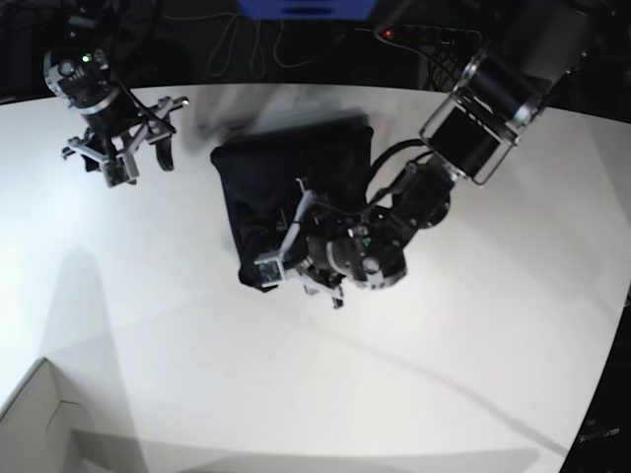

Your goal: Layout the t-shirt on the table in an organized manner, then fold the t-shirt properly

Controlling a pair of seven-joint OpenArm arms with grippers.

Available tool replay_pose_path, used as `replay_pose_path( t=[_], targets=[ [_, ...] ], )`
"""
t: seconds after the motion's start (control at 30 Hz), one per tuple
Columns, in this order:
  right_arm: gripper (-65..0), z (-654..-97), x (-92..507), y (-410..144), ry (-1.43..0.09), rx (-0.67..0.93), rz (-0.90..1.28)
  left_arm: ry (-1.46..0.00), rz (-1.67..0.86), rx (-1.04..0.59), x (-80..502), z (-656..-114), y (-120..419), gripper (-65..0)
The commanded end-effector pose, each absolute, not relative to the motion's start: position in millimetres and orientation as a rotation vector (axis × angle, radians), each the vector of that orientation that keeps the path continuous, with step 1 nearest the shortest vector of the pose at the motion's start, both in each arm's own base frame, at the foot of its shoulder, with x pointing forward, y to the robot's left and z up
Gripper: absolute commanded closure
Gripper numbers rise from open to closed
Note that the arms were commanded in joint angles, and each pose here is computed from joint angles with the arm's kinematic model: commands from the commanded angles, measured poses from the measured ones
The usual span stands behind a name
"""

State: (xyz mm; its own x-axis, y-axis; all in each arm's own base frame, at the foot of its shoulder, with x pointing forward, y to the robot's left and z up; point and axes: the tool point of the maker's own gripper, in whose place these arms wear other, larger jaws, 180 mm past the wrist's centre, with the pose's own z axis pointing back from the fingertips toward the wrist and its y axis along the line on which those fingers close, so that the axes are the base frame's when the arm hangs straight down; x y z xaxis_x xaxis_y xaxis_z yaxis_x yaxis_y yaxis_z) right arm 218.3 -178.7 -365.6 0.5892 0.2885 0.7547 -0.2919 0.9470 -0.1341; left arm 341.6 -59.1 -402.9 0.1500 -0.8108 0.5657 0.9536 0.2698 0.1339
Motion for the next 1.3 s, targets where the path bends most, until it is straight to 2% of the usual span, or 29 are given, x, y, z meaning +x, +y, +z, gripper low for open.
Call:
replay_pose_path(
  t=[0.0,0.1,0.27,0.47,0.57,0.73,0.87,0.93,1.17,1.27],
  targets=[
    [-35.1,-354.3,224.6,-177.9,-0.925,0.005,0.342,-0.667,-1.289,-0.279,356.5,-383.6,-66.3,-36.7],
    [-35.1,-354.4,224.7,-177.4,-0.925,0.006,0.343,-0.678,-1.291,-0.272,361.2,-379.2,-66.3,-41.8],
    [-35.1,-354.4,224.7,-177.4,-0.925,0.006,0.343,-0.691,-1.292,-0.266,365.3,-374.3,-66.8,-41.7],
    [-35.1,-354.4,224.8,-176.8,-0.925,0.007,0.344,-0.780,-1.324,-0.271,366.2,-347.1,-80.5,-41.7],
    [-35.1,-354.1,225.3,-176.8,-0.927,0.007,0.344,-0.804,-1.348,-0.224,370.1,-341.3,-78.4,-41.7],
    [-35.0,-349.6,227.0,-176.1,-0.942,0.005,0.347,-0.788,-1.365,-0.045,384.6,-338.2,-51.6,-41.7],
    [-34.2,-344.5,230.1,-160.6,-0.966,0.036,0.354,-0.837,-1.137,-0.002,408.4,-315.6,0.6,-41.7],
    [-29.4,-340.1,235.3,-152.3,-0.985,0.051,0.368,-0.884,-0.982,0.013,419.9,-300.8,37.8,-41.7],
    [-1.1,-320.5,258.7,-118.1,-1.068,0.114,0.427,-0.932,-0.506,0.138,405.8,-288.0,198.3,-41.7],
    [0.0,-308.4,268.8,-98.2,-1.118,0.156,0.420,-0.875,-0.332,0.205,371.7,-304.2,267.9,-41.7]
  ],
)
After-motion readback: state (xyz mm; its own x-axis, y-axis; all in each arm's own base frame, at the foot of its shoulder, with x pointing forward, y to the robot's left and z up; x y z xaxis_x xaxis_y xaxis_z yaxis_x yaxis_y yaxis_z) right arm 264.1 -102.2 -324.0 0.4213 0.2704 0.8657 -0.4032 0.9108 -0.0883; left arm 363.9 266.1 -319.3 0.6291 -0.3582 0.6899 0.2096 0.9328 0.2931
